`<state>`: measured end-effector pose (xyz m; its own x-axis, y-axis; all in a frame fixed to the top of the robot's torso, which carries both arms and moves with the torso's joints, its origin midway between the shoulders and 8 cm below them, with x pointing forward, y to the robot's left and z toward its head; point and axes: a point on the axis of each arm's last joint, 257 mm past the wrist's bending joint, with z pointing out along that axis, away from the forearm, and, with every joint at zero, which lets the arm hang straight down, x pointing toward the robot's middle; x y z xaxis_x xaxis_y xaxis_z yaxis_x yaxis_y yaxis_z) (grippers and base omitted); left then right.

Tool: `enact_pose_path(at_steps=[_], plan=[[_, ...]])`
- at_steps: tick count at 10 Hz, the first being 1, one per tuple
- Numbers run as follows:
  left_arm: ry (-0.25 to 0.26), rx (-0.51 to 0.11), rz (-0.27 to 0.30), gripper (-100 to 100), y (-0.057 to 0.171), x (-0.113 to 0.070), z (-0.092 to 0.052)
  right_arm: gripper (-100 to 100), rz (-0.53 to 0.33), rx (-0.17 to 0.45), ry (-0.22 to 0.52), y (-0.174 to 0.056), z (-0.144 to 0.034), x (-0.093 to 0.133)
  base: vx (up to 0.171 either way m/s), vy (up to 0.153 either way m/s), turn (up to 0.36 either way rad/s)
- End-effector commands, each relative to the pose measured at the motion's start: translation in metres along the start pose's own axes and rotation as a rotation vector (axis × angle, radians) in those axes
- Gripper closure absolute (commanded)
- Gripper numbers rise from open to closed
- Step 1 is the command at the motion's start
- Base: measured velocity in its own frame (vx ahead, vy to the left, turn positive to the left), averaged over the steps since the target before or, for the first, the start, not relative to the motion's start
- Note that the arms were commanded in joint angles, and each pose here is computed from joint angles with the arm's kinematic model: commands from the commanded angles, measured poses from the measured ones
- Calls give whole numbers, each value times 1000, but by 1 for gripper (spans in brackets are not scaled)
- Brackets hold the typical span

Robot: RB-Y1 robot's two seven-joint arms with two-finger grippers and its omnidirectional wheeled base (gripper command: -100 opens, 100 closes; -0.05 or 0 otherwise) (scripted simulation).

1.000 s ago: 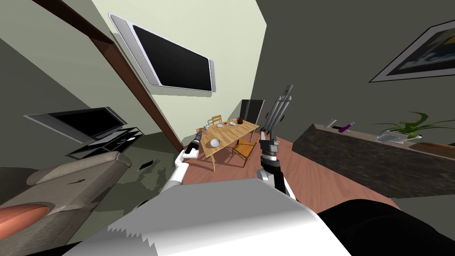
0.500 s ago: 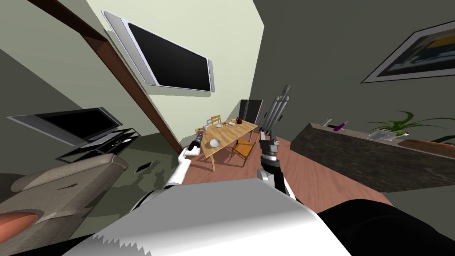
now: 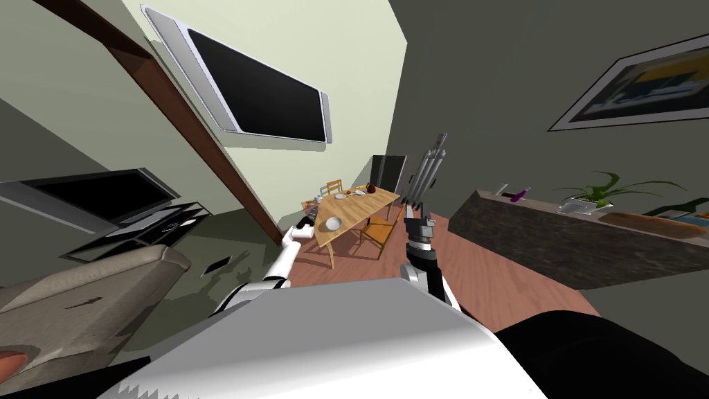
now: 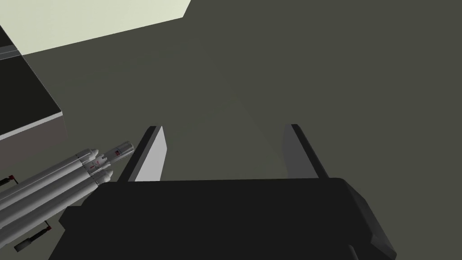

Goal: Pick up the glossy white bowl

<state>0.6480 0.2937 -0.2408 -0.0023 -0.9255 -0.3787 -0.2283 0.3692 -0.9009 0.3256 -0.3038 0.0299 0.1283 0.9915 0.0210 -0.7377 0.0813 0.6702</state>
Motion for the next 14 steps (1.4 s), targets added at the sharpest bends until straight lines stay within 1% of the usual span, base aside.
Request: enact_pose_path(at_steps=[1, 2, 3, 4, 5, 6, 7, 8, 9, 10, 11, 12, 13, 14], plan=[[16, -65, -6, -100, 17, 6, 5, 0, 0, 0, 0, 0, 0, 0, 19, 28, -44], [21, -88, -20, -100, 12, 7, 13, 0, 0, 0, 0, 0, 0, 0, 30, 46, -89], [35, -142, -19, -100, 32, 13, 13, 0, 0, 0, 0, 0, 0, 0, 23, 43, -50], [37, -150, -19, -100, 35, 14, 13, 0, 0, 0, 0, 0, 0, 0, 8, 16, 10], [46, -185, -33, -100, 33, 17, 19, 0, 0, 0, 0, 0, 0, 0, 16, 19, -98], [56, -227, -32, -100, 49, 22, 17, 0, 0, 0, 0, 0, 0, 0, 17, 30, -59], [65, -254, -46, -100, 46, 26, 23, 0, 0, 0, 0, 0, 0, 0, 22, 49, -91], [75, -295, -45, -100, 61, 30, 20, 0, 0, 0, 0, 0, 0, 0, 29, 45, -46], [76, -303, -45, -100, 63, 30, 19, 0, 0, 0, 0, 0, 0, 0, 18, 15, 11], [88, -344, -59, -100, 62, 35, 22, 0, 0, 0, 0, 0, 0, 0, 21, 26, -92], [96, -379, -58, -100, 76, 39, 19, 0, 0, 0, 0, 0, 0, 0, 23, 33, -61], [105, -404, -73, -100, 70, 43, 22, 0, 0, 0, 0, 0, 0, 0, 29, 38, -79], [117, -451, -71, -100, 88, 49, 17, 0, 0, 0, 0, 0, 0, 0, 26, 45, -54], [117, -453, -70, -100, 88, 49, 17, 0, 0, 0, 0, 0, 0, 0, 11, 25, 3]])
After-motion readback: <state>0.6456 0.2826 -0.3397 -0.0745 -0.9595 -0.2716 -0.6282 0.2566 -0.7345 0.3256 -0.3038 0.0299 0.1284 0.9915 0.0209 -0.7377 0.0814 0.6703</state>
